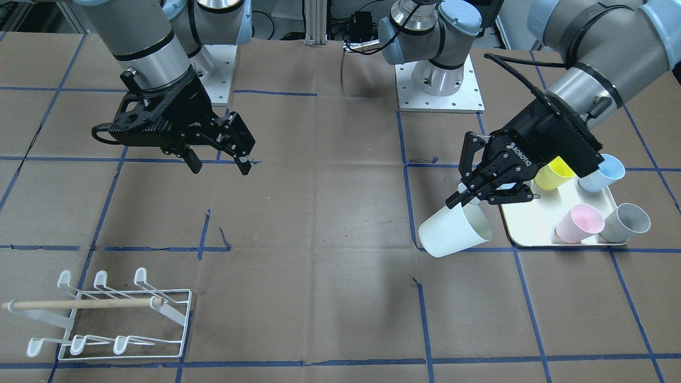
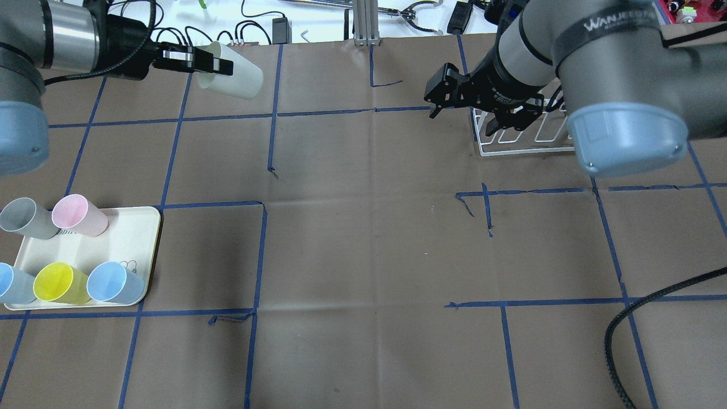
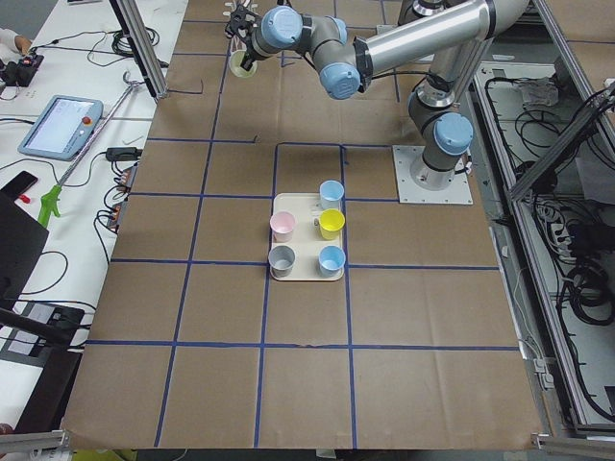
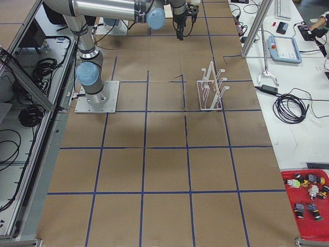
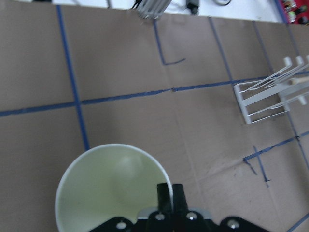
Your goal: Transfer IKEA cup to right arm and place on rack
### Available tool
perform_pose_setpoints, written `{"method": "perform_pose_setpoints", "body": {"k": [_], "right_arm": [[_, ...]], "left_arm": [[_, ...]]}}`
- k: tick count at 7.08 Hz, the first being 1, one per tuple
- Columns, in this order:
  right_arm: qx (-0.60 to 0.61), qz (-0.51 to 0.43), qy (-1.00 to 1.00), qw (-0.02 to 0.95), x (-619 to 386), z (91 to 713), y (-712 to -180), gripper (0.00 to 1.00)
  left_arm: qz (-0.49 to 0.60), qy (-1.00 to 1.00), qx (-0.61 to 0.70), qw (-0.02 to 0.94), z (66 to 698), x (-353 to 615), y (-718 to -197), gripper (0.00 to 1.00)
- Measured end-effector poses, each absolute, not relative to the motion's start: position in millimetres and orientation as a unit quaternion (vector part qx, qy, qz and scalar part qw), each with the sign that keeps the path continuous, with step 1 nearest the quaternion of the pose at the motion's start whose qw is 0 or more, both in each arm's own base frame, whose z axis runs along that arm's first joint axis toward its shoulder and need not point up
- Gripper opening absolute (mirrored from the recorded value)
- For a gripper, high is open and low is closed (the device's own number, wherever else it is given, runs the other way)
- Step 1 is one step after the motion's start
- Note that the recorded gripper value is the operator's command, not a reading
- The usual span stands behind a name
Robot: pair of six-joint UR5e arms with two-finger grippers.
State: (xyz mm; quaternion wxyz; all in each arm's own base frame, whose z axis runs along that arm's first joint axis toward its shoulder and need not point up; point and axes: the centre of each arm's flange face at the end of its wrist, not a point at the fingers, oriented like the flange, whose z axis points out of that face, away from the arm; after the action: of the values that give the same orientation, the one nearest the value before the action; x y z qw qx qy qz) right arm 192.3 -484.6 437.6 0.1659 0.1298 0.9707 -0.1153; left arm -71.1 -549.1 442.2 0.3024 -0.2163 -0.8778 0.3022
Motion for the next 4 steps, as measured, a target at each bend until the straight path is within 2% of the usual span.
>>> {"method": "perform_pose_setpoints", "body": {"k": [4], "right_arm": [[0.302, -0.175, 0.865, 0.36, 209.9, 415.8, -438.4, 1.0]], "left_arm": [[0.43, -0.778, -0.315, 0.333, 376.4, -120.5, -499.9, 0.0]]}}
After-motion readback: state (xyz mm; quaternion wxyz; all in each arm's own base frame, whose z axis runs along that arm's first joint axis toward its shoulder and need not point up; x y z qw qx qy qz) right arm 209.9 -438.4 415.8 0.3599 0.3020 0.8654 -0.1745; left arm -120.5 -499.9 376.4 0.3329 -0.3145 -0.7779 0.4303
